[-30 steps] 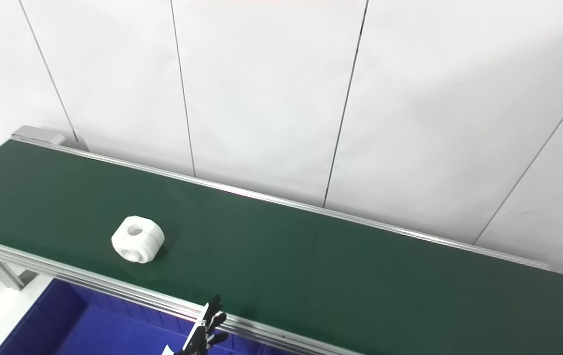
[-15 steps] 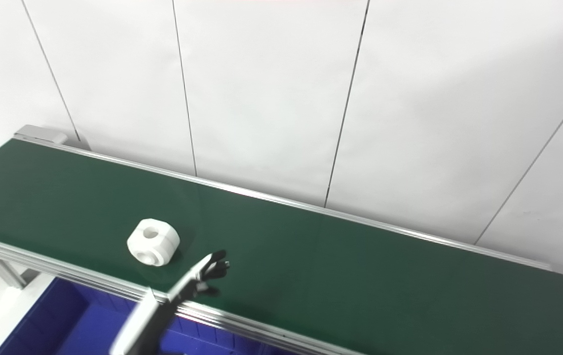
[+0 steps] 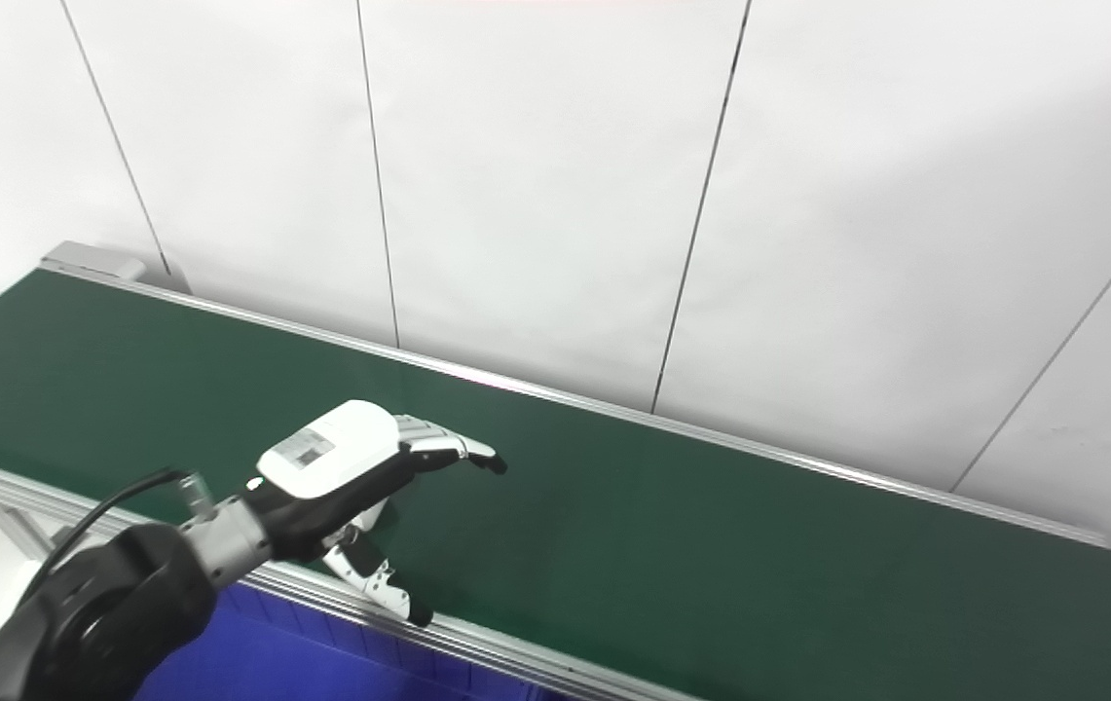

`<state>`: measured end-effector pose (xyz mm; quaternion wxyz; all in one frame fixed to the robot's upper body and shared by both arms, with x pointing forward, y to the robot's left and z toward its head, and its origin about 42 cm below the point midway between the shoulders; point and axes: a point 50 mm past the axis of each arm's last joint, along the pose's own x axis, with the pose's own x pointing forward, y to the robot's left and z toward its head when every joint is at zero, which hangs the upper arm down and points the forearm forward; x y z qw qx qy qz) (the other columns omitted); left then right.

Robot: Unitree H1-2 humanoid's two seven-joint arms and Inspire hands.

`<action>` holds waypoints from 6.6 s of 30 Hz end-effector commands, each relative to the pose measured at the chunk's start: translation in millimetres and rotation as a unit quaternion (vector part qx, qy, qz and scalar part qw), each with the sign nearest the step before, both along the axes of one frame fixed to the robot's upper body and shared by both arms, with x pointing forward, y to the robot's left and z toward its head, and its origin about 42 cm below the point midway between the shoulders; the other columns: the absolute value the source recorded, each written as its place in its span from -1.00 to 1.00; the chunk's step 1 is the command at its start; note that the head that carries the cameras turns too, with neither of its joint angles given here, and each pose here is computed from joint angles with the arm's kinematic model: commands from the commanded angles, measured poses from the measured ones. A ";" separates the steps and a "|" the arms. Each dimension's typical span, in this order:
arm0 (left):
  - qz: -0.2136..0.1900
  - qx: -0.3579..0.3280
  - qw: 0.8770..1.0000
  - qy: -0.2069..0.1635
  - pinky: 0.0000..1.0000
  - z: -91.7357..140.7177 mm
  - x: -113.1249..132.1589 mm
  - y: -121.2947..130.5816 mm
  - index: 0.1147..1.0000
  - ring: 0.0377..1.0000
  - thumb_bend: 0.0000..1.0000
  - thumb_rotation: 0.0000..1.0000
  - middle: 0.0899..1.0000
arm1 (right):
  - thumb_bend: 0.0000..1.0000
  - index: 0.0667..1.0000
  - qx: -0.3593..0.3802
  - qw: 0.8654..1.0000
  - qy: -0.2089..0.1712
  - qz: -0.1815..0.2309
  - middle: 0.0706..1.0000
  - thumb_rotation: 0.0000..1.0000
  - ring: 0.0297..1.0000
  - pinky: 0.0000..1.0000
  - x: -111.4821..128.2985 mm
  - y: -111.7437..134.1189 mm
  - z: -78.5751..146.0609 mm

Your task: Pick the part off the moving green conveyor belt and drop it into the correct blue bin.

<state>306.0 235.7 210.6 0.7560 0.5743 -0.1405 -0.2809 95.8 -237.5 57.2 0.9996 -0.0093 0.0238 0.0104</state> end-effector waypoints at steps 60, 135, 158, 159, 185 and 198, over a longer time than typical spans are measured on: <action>-0.009 -0.016 1.000 0.004 -0.19 -61.9 72.2 -20.6 -0.20 -0.12 0.05 -1.00 -0.08 | 0.80 1.00 0.011 1.000 -0.022 0.004 1.00 1.00 1.00 1.00 -2.9 15.1 24.0; 0.092 0.122 0.971 0.182 0.57 -37.7 -96.1 110.8 1.00 0.90 1.00 0.25 1.00 | 0.77 1.00 0.015 1.000 -0.023 0.010 1.00 0.97 0.98 0.88 9.0 -7.0 31.9; -0.035 -0.418 0.882 0.214 1.00 31.6 -95.5 13.0 1.00 1.00 1.00 0.77 1.00 | 0.66 1.00 0.005 1.000 -0.021 0.013 1.00 1.00 0.98 0.88 32.9 97.4 55.9; -0.034 -0.420 0.881 0.214 1.00 31.0 -96.1 12.1 1.00 1.00 1.00 0.77 1.00 | 0.66 1.00 0.005 1.000 -0.021 0.012 1.00 1.00 0.98 0.89 33.2 99.1 56.0; 0.099 -0.543 0.811 0.193 1.00 -8.9 -139.3 -42.0 1.00 1.00 0.92 0.83 1.00 | 0.63 1.00 0.018 0.999 -0.034 -0.014 1.00 1.00 0.98 0.91 32.7 102.6 69.4; 0.146 -0.532 0.818 0.161 1.00 -29.7 -163.6 -25.5 1.00 1.00 0.85 0.73 1.00 | 0.76 1.00 0.008 1.000 -0.016 -0.018 1.00 1.00 0.97 0.86 14.2 68.5 70.6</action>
